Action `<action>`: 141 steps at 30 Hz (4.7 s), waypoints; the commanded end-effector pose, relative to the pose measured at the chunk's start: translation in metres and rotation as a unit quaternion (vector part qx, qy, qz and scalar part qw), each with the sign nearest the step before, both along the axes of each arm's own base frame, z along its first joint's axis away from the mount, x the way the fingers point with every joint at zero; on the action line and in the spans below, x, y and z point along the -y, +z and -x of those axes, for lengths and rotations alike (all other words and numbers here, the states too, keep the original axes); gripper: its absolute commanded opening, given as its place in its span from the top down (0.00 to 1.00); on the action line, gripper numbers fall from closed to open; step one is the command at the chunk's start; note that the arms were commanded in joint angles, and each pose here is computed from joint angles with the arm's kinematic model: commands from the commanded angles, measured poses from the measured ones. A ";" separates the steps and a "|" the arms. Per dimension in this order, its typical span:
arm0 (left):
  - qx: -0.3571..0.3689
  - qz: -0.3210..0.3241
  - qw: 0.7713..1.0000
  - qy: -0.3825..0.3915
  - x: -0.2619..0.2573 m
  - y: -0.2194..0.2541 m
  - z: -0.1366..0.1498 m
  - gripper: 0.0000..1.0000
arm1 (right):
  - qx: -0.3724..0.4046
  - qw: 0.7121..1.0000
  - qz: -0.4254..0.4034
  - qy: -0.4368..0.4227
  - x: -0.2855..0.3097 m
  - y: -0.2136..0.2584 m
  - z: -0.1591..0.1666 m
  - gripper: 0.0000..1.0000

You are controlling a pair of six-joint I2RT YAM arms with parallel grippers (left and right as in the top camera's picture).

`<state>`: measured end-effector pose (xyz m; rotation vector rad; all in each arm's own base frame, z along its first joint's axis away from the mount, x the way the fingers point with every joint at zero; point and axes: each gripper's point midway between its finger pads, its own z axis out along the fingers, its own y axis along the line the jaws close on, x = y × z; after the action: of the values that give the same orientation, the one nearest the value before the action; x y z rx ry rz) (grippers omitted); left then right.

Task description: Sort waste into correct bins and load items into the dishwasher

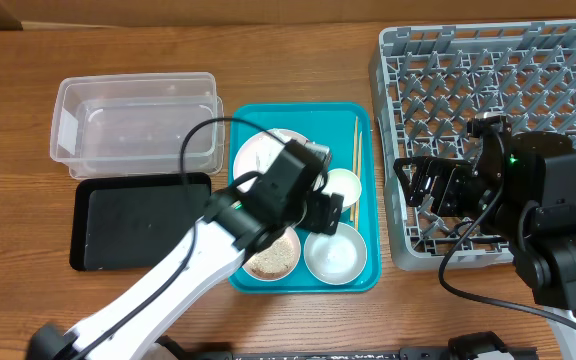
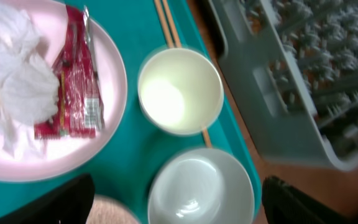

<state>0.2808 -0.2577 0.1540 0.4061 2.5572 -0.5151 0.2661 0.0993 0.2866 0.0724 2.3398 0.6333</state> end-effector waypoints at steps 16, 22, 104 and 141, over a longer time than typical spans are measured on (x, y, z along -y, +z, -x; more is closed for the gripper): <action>0.021 -0.032 0.999 0.033 0.018 -0.054 -0.066 0.96 | -0.010 1.000 0.001 -0.012 0.004 0.004 0.006 0.00; 0.012 -0.041 0.999 0.031 0.016 -0.058 -0.063 0.93 | -0.017 1.000 0.002 -0.012 0.005 0.001 0.009 0.00; -0.167 0.294 0.940 -0.052 -0.060 0.088 -0.022 0.00 | -0.352 0.921 0.113 -0.120 0.077 -0.105 0.070 0.43; -0.151 -0.208 0.965 0.053 -0.070 -0.048 0.048 0.22 | -0.090 0.996 -0.019 -0.016 0.025 0.000 -0.007 0.02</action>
<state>0.2163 -0.2182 0.1317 0.5540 2.9893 -0.3700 0.2729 0.0710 0.2717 0.1926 2.5391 0.6398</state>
